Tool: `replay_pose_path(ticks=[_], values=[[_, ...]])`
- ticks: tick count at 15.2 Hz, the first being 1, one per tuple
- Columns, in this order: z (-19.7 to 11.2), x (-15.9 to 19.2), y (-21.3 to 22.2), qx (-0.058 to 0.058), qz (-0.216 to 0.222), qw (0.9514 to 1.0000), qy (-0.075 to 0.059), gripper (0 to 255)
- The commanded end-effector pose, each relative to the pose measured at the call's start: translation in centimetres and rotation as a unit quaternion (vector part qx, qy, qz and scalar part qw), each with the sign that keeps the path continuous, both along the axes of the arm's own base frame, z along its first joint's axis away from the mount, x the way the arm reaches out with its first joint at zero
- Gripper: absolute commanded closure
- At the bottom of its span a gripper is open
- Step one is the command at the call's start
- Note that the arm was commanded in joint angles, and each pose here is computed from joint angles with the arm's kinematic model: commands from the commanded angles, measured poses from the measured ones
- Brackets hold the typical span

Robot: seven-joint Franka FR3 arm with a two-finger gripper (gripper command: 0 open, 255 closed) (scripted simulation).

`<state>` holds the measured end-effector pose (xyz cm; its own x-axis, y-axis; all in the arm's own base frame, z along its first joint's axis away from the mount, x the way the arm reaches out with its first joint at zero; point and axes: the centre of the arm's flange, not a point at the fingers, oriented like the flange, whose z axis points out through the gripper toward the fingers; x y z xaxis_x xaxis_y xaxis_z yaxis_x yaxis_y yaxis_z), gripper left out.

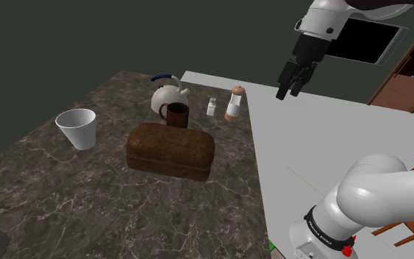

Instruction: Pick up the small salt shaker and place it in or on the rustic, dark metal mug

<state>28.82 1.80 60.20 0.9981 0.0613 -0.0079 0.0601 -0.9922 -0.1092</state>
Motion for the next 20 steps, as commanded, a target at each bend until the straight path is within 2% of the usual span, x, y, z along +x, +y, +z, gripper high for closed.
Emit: replay_pose_path(ticks=[1,20], values=[[0.0,0.0,0.0,0.000,0.000,1.0000,0.000,0],[-11.1,21.8,-3.5,-0.030,-0.010,0.9995,-0.004,0]])
